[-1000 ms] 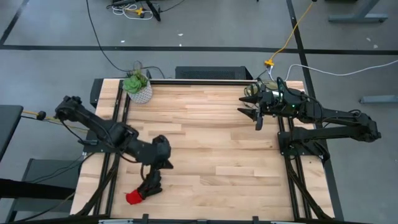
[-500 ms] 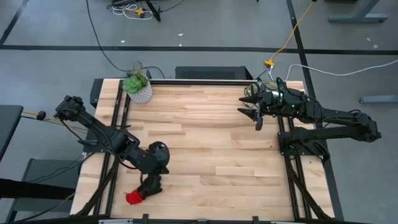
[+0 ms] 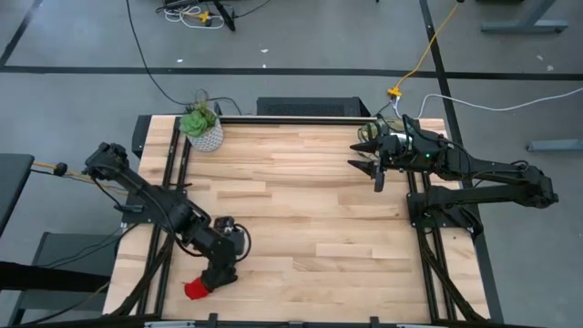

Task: Pick & Place Garden tools in Gardening bag
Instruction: Put the red gloves into the brown gardening bag

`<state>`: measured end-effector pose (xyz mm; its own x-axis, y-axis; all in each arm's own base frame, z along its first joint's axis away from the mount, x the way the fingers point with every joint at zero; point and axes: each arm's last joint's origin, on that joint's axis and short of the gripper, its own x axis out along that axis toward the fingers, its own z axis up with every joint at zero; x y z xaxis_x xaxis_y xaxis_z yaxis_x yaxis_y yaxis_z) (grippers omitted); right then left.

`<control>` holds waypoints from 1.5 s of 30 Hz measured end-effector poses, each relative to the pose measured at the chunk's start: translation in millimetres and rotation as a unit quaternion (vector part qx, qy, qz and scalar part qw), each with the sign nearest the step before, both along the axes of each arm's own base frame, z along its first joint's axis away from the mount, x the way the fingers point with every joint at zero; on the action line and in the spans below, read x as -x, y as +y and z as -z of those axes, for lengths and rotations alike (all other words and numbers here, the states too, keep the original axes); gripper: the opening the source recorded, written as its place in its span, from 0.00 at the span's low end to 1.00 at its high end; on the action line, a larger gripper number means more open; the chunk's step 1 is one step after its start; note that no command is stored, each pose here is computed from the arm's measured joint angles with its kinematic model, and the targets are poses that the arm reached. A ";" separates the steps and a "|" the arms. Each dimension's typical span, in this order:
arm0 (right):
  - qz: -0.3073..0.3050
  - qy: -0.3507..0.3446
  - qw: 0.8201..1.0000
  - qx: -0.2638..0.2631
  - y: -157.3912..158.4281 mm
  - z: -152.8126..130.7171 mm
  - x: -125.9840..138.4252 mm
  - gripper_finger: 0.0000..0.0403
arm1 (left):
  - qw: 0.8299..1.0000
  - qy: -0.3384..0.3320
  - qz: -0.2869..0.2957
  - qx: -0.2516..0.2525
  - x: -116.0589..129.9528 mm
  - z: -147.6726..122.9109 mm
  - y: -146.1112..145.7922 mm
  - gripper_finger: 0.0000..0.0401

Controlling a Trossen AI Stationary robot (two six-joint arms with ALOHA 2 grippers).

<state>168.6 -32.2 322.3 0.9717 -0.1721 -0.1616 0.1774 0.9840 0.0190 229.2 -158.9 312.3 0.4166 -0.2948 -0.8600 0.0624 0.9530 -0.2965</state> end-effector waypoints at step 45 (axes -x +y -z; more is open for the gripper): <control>0.017 0.008 1.000 0.001 -1.0 1.5 0.5 0.54 | 0.990 0.117 -0.007 -0.082 0.4 58.8 -46.9 0.70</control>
<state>168.0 -33.2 320.9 0.9625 -0.2056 -0.1770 0.2114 0.9773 0.0144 228.8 -205.8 253.5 0.2036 -0.1388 -0.9692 -0.0030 0.9898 -0.1424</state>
